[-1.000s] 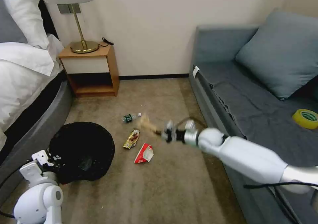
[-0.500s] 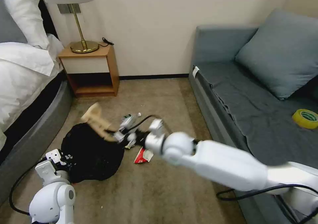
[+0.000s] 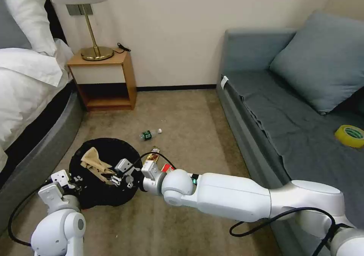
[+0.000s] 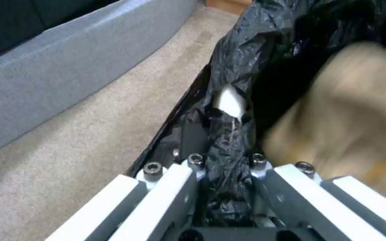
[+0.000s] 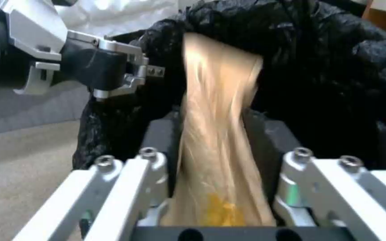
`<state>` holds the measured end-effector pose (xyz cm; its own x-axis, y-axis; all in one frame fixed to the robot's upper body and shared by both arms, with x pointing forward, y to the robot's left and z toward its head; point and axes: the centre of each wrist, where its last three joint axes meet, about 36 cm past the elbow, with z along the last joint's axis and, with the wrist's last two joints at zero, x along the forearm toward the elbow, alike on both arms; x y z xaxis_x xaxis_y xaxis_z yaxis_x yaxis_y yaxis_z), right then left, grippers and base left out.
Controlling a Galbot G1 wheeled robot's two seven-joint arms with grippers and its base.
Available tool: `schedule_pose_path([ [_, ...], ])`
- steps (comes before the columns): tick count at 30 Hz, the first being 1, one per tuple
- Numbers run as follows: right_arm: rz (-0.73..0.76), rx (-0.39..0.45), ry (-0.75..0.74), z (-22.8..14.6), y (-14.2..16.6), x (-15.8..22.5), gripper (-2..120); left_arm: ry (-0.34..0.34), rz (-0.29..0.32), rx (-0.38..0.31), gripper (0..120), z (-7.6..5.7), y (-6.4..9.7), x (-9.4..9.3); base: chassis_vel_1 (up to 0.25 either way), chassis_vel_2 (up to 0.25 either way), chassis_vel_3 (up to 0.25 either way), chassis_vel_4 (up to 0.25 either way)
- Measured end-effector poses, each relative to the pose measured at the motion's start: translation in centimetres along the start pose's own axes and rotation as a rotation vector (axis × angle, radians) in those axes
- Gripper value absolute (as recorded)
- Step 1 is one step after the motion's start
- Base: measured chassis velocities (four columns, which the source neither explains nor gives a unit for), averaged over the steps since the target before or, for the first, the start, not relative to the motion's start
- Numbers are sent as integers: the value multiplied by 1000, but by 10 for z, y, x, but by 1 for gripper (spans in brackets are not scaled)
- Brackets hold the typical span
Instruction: Pick up the trash bin, then pick up the garbage on the floor and place it into the trash bin.
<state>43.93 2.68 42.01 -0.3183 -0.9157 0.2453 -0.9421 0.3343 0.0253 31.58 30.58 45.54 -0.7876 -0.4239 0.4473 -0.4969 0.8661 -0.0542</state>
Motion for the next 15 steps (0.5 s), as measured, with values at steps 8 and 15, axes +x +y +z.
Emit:
schedule_pose_path([
  [8,13,-13,-74,-6,-2,6,64,-1,5,0,1,0,-1,0,0,0,0,0],
  [15,167,-34,-312,-38,-42,74,93,1,6,2,1,0,1,2,0,0,0,0],
])
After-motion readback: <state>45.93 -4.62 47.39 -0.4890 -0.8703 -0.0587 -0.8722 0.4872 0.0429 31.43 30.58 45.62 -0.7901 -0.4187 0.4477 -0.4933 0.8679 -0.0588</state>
